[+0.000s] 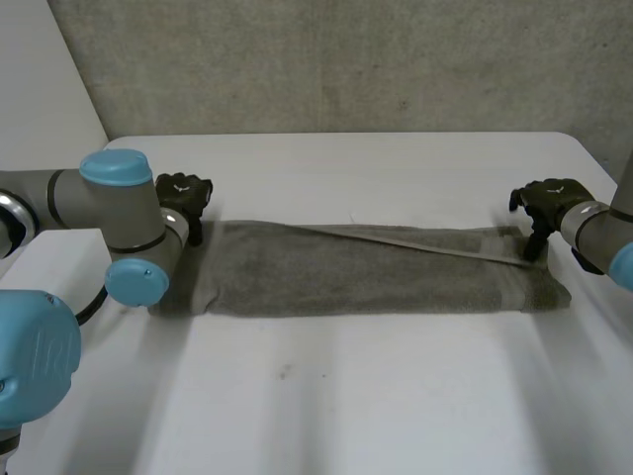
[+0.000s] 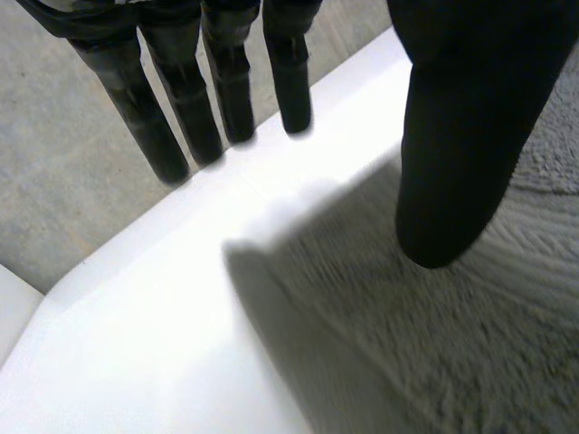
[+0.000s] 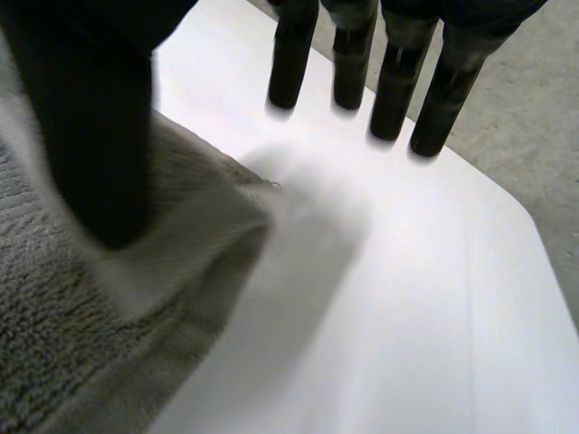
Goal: Fold the towel.
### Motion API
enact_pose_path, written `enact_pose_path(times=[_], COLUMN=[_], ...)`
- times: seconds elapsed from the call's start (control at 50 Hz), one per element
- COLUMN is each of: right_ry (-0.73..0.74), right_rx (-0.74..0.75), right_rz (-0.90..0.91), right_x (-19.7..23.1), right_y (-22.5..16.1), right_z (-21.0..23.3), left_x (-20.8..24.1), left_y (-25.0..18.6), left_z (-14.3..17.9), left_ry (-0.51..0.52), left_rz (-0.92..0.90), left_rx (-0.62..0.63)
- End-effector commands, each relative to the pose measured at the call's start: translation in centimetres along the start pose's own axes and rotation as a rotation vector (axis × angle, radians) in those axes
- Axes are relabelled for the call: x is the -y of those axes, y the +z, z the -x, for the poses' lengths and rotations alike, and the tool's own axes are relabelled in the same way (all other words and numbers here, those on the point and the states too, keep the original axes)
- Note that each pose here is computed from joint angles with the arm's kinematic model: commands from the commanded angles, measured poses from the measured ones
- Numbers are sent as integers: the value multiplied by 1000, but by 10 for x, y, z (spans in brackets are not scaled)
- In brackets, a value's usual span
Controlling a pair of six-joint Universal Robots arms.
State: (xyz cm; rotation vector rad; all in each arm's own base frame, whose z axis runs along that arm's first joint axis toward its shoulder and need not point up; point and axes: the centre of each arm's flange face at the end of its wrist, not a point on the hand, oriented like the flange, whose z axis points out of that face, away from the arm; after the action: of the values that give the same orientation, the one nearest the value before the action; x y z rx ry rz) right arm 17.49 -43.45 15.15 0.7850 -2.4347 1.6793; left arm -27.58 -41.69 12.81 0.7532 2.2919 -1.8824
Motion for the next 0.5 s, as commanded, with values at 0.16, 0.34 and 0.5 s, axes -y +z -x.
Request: enact_pose_path(times=[0.16, 0.34, 0.5], right_ry=[-3, -6, -25], right_rx=[-119, -157, -71], right_rz=[-151, -258, -202], right_x=[63, 84, 66], right_y=[-43, -81, -106], right_z=[-30, -33, -15], left_x=[33, 49, 44], left_y=[-10, -57, -97], left_z=[11, 21, 15], left_ry=[-19, -18, -10], left_rz=[-85, -66, -19], left_rx=[36, 17, -21])
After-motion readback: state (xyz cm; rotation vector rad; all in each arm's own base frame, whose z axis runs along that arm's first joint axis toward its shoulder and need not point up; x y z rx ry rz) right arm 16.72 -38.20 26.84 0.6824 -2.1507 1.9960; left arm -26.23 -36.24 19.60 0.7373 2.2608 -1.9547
